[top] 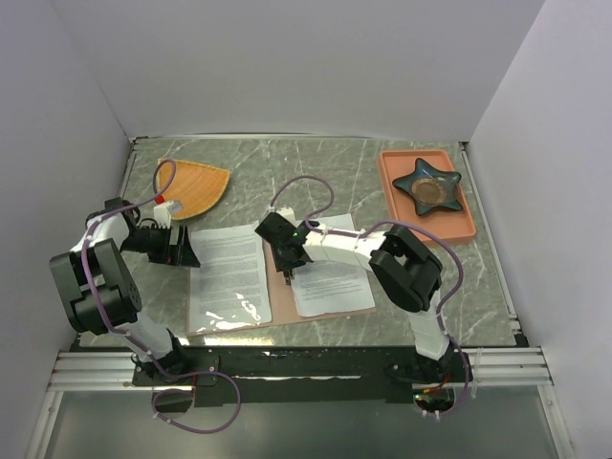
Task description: Put the files into the folder
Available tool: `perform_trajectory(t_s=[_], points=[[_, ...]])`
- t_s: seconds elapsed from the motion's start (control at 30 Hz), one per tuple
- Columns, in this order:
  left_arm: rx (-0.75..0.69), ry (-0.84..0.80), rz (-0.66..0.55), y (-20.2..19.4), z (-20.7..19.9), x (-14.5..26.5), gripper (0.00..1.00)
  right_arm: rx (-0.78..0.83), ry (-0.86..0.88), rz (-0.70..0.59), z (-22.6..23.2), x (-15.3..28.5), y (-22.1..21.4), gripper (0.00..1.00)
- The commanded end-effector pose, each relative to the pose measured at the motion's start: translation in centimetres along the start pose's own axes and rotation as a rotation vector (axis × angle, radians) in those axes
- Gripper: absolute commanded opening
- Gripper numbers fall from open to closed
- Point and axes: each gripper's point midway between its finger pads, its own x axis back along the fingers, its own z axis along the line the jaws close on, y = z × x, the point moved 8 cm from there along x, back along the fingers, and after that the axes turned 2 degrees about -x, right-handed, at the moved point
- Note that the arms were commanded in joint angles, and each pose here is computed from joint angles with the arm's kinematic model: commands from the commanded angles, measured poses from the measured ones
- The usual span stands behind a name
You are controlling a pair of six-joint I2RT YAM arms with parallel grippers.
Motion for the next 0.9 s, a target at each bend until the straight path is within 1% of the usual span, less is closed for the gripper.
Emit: perform_trajectory(t_s=[0.0,0.03,0.1,0.13,0.17,0.23,0.3,0.33,0.37,0.4,0.43,0.6,0.73,0.77,0.87], points=[[-0.045,0.027,-0.043,0.5,-0.2,0.7,0.96,-0.028,0.003,0.037,-0.6,-0.9,-1.0,0.3],[-0.041,0.022,-0.041,0.5,-0.2,0.7,0.96,-0.04,-0.001,0.052,-1.0,-1.1,-1.5,0.3],[-0.037,0.015,-0.04,0.6,-0.3,0.8,0.96,-0.065,0.018,0.051,-1.2,-1.3,-1.6,0.26],[-0.035,0.011,-0.042,0.7,-0.4,0.8,0.96,-0.083,0.032,0.083,-1.7,-1.6,-2.5,0.25],[-0.034,0.01,-0.044,0.9,-0.5,1.0,0.96,-0.106,0.04,0.078,-2.1,-1.7,-2.3,0.22],[-0.03,0.009,-0.041,0.8,-0.6,1.1,0.96,-0.135,0.047,0.089,-2.6,-2.2,-3.0,0.21],[-0.033,0.023,-0.043,0.8,-0.8,1.3,0.96,-0.173,0.083,0.102,-3.1,-2.8,-3.1,0.18],[-0.032,0.036,-0.035,0.7,-0.7,1.4,0.96,-0.203,0.079,0.126,-3.8,-3.2,-4.0,0.17],[-0.031,0.043,-0.032,0.7,-0.7,1.5,0.96,-0.222,0.113,0.142,-3.9,-3.3,-4.3,0.16],[-0.031,0.053,-0.03,0.7,-0.6,1.6,0.96,-0.255,0.136,0.119,-4.3,-3.8,-4.0,0.16],[-0.028,0.068,-0.022,0.6,-0.4,1.5,0.96,-0.278,0.141,0.151,-5.0,-4.1,-5.1,0.16],[-0.007,0.107,-0.002,0.3,0.3,1.1,0.96,-0.327,0.196,0.184,-6.0,-5.1,-7.0,0.13],[0.029,0.085,0.016,0.0,0.9,0.3,0.96,-0.363,0.199,0.205,-7.0,-5.5,-8.4,0.13],[0.028,0.078,0.012,0.1,0.9,0.2,0.96,-0.369,0.221,0.182,-6.9,-5.6,-8.2,0.13],[0.034,0.065,0.009,0.2,0.8,0.1,0.96,-0.386,0.222,0.187,-7.6,-5.7,-8.8,0.13]])
